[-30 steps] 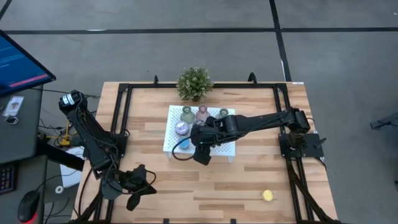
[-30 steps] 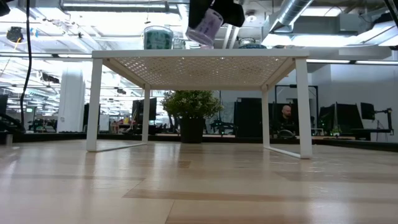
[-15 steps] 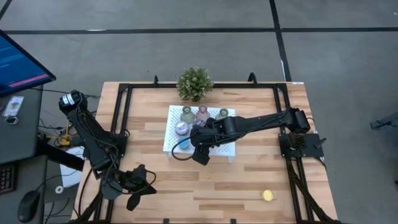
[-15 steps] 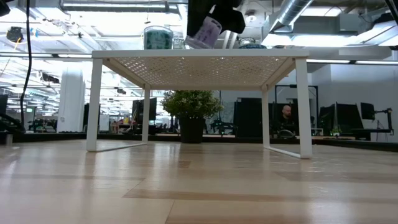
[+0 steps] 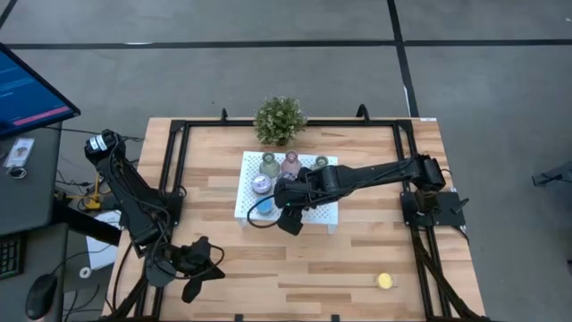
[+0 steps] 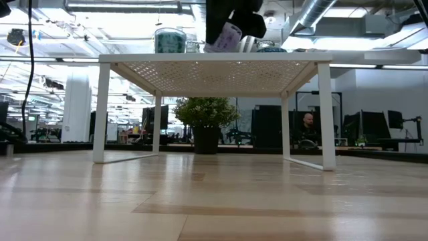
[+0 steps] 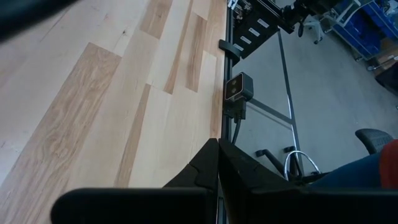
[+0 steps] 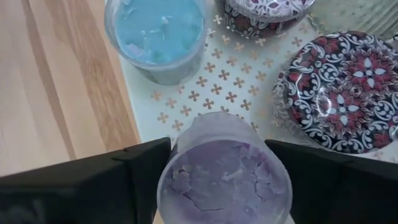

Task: Pick & Place candle stick holders
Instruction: Put the violet candle on the shelf, then put the yellow candle on the shelf

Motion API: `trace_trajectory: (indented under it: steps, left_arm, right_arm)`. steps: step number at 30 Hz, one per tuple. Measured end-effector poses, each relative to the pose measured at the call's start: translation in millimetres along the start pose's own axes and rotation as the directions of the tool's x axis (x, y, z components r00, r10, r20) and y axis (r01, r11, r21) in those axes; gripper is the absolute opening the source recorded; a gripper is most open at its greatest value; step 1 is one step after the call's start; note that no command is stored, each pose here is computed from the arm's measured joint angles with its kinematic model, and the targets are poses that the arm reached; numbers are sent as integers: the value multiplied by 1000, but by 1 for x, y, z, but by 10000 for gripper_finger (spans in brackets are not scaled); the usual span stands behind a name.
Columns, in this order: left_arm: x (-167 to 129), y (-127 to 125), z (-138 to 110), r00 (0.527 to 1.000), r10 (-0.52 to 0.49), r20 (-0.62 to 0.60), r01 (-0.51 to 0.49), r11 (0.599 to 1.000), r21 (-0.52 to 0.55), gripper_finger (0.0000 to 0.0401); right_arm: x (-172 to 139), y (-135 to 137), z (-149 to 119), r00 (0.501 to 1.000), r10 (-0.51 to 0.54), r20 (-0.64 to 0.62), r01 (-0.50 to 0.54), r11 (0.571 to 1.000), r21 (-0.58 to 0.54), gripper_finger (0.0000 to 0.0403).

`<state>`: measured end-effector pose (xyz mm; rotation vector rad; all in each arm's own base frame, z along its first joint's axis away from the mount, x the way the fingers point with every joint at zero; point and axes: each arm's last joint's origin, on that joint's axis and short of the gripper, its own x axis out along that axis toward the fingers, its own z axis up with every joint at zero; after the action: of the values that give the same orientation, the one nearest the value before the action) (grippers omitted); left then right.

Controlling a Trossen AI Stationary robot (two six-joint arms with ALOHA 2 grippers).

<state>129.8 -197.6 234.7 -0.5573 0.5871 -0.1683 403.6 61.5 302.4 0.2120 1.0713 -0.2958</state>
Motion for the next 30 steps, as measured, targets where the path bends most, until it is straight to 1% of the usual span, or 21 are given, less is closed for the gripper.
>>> trace_trajectory:
  steps: [5, 12, 14, 16, 21, 24, 27, 30]
  left_arm:
    - [0, 0, 0, 1000, 0, 0, 0, 1000, 0, 10]
    - [0, 0, 0, 1000, 0, 0, 0, 1000, 0, 10]
    - [0, 0, 0, 1000, 0, 0, 0, 1000, 0, 10]
    - [0, 0, 0, 1000, 0, 0, 0, 1000, 0, 10]
    - [0, 0, 0, 1000, 0, 0, 0, 1000, 0, 10]
    - [0, 0, 0, 1000, 0, 0, 0, 1000, 0, 10]
    - [0, 0, 0, 1000, 0, 0, 0, 1000, -3, 10]
    - [0, 0, 0, 1000, 0, 0, 0, 1000, -9, 10]
  right_arm:
    - [1, -3, 1, 1000, -3, -1, 3, 1000, 6, 258]
    - [1, -3, 1, 1000, -3, -1, 3, 1000, 5, 260]
    - [-2, -3, 2, 1000, 14, -10, -14, 1000, 4, 261]
    - [-11, -3, 4, 1000, 25, -9, -25, 1000, 0, 261]
    - [-42, -1, 15, 997, 64, 49, -63, 998, -21, 261]
    - [-65, 3, 18, 992, 113, 60, -111, 993, -37, 261]
    - [-87, 9, 6, 991, 126, -35, -128, 989, -74, 261]
    - [-112, 20, -19, 985, 79, -153, -95, 990, -107, 261]
